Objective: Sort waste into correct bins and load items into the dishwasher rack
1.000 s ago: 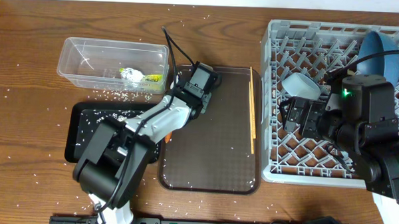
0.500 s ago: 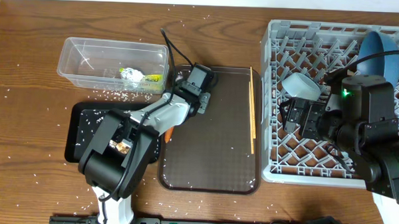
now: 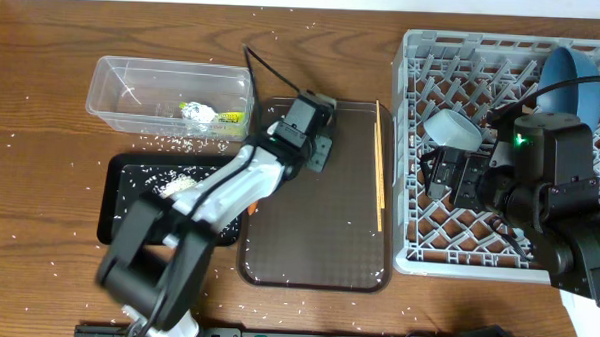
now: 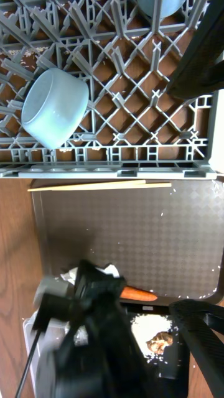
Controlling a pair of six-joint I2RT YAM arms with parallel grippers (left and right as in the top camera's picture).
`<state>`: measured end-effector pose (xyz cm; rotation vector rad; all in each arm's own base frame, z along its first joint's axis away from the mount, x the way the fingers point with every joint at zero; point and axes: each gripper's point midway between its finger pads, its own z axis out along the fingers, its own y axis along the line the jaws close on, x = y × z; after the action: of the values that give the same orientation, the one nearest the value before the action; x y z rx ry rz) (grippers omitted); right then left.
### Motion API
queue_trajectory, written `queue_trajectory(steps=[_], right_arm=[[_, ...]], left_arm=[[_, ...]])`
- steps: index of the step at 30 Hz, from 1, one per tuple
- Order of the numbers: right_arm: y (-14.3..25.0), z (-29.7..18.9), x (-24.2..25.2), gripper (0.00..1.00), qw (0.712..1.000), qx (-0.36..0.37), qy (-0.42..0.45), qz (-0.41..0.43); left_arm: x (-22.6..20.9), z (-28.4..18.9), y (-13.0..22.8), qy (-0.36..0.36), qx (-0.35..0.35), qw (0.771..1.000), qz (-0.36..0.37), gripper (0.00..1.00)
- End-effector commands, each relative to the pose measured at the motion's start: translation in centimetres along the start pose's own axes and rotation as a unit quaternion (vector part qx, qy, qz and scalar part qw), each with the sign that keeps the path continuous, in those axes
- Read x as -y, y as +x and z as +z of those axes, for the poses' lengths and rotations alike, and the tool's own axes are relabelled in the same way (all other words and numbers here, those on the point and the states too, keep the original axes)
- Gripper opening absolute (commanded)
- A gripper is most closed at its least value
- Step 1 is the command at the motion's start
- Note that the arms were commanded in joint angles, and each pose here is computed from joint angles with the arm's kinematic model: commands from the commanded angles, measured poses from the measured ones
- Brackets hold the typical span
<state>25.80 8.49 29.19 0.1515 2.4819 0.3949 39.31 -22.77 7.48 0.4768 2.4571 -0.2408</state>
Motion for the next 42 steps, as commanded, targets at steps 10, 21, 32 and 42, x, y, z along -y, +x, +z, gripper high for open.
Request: queue_trajectory(steps=[10, 21, 32, 42], right_arm=[[-0.5, -0.3, 0.1, 0.99, 1.000, 0.007, -0.001, 0.014], [-0.3, -0.3, -0.3, 0.99, 1.000, 0.002, -0.013, 0.014], [-0.3, -0.2, -0.3, 0.99, 1.000, 0.001, -0.013, 0.014], [-0.2, -0.2, -0.2, 0.99, 1.000, -0.001, -0.012, 0.014]], left_arm=[[-1.1, -7.9, -5.2, -0.024, 0.100, 0.995, -0.011, 0.32], [-5.0, 2.0, 3.4, -0.136, -0.055, 0.989, 0.026, 0.61], [-7.1, 5.0, 5.0, -0.194, -0.068, 0.977, 0.058, 0.61], [-7.4, 6.0, 6.7, -0.203, -0.093, 0.973, 0.065, 0.54]])
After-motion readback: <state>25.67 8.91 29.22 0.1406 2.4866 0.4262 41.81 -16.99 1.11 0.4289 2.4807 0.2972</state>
